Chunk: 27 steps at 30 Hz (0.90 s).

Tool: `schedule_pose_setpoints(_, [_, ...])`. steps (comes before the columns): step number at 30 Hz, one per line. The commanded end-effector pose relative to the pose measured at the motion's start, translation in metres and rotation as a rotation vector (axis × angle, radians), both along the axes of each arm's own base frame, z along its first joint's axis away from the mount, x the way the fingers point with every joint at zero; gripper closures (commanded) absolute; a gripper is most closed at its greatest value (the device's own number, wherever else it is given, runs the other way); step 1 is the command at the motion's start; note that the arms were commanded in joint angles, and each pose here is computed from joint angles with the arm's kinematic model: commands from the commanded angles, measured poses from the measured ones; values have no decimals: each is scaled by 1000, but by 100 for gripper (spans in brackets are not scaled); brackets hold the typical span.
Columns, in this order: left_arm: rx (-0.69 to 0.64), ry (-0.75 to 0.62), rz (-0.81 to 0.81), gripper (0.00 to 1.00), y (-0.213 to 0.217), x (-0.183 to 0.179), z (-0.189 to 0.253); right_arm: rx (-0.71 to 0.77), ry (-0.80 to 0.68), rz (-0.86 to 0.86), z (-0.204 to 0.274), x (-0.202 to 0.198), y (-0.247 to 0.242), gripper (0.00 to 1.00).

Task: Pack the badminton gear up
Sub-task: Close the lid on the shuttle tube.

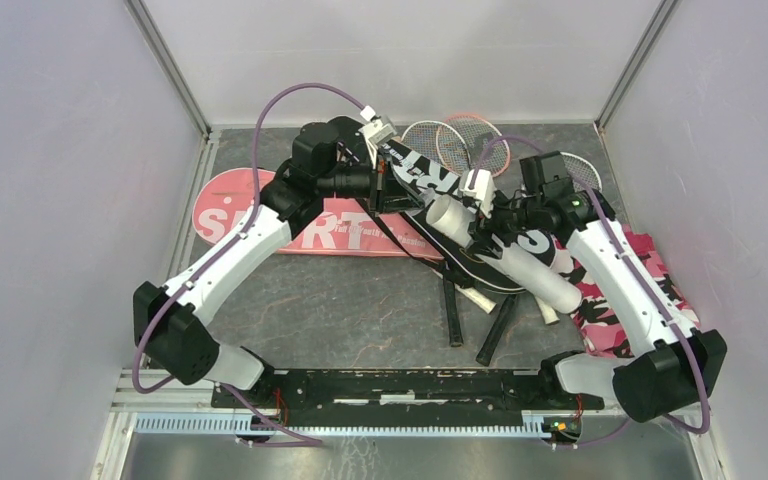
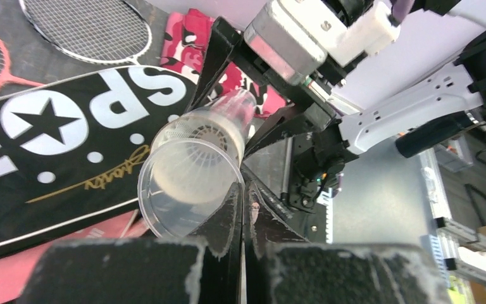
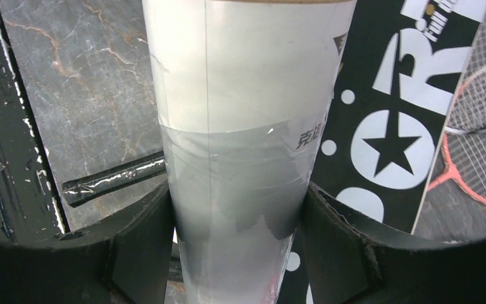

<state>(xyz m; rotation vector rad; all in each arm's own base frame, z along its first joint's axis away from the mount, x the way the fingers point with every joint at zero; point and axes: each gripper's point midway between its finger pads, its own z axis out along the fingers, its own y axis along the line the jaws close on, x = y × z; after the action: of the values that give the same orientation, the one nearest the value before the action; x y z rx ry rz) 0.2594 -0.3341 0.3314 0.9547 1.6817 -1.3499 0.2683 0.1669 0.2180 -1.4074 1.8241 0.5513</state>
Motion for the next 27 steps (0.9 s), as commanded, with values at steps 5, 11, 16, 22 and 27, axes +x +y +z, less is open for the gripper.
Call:
schedule_pose_setpoints(5, [-58, 34, 1, 98, 1, -9, 5, 42, -78, 99, 5, 5, 24, 100])
schedule_pose_setpoints(11, [-72, 47, 11, 98, 0, -11, -6, 63, -86, 124, 5, 3, 28, 99])
schedule_pose_setpoints(16, [-97, 43, 8, 98, -4, -13, -1, 63, -82, 134, 0, 3, 29, 99])
schedule_pose_setpoints(22, [-102, 40, 25, 98, -6, -10, -1, 75, -76, 140, 2, 3, 31, 100])
schedule_pose_setpoints(27, [-107, 53, 29, 98, -10, -9, -4, 88, -75, 142, 5, 2, 33, 99])
